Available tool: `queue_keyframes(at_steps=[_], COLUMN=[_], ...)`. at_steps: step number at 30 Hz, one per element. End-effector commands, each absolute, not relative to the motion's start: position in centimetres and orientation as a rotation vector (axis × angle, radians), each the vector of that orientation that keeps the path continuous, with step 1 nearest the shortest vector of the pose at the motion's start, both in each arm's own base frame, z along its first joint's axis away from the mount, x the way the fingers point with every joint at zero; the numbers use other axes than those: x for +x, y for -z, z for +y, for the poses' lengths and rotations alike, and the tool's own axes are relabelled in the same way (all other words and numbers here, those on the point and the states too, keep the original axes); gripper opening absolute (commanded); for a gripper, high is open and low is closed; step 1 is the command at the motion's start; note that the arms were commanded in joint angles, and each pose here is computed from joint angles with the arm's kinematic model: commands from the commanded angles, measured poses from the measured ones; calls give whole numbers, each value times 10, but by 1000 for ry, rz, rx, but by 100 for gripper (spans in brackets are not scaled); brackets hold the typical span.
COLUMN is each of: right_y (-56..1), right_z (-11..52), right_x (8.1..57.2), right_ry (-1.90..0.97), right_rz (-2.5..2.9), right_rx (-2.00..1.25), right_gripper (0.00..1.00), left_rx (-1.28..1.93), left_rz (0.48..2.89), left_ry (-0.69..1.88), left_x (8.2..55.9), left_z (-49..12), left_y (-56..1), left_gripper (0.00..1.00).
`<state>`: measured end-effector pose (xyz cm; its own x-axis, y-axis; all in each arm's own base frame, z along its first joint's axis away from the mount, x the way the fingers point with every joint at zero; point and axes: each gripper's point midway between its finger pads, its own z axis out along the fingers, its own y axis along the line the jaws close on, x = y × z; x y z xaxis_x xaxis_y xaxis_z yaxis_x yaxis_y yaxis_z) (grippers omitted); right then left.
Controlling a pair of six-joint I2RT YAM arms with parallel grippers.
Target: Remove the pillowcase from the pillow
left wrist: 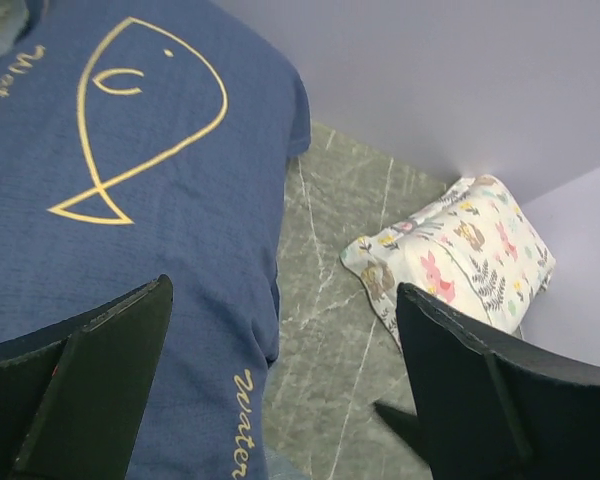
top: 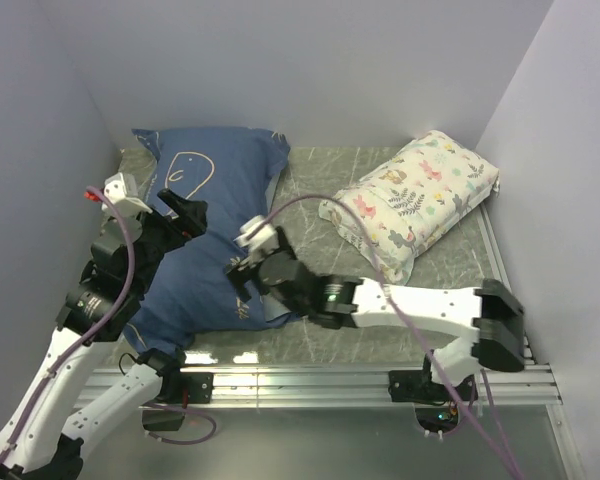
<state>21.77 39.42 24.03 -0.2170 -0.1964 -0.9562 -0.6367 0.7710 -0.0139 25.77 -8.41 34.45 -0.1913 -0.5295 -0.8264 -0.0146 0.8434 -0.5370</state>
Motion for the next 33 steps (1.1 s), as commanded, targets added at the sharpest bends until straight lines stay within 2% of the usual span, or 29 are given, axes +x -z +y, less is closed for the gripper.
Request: queue_keyframes(at_steps=[1, 5, 8, 12, 16, 17, 19, 20, 21, 23, 29, 33], right_y=[-271, -229, -208, -178, -145, -127, -122, -122, -125, -143, -188, -179], right_z=[441, 488, 507, 514, 512, 509, 496, 490, 487, 463, 390, 357], right_x=[200, 187, 175, 172, 186, 192, 213, 221, 226, 245, 287, 297], right_ry=[-410, -302, -324, -298, -156, -90, -22, -39, -68, -124, -188, -280], right_rz=[1605, 1568, 1566, 1599, 1639, 1664, 1733, 1780, 1806, 1855, 1936, 2032], right_rx=[-766, -928, -1000, -1042, -1050, -1059, -1020, -964, -941, -827, -566, -456], right_gripper=[100, 100, 100, 100, 99, 96, 72, 55, 18, 2, 0, 0], left_rx=[-445, -460, -440, -418, -404, -397, -396, -397, -395, -394, -393, -420], left_rz=[1673, 1594, 1562, 1567, 1586, 1593, 1601, 1606, 1609, 1616, 1678, 1732], left_ry=[403, 382, 374, 369, 377, 380, 379, 375, 372, 369, 364, 351], left_x=[252, 246, 245, 249, 255, 256, 258, 259, 259, 261, 267, 271], left_z=[-64, -52, -49, -53, -59, -61, -63, -63, -63, -63, -70, -72], left_y=[-365, -405, -423, -425, -418, -415, -412, -409, -408, -402, -373, -341], left_gripper=[99, 99, 99, 99, 99, 99, 99, 99, 99, 99, 99, 99])
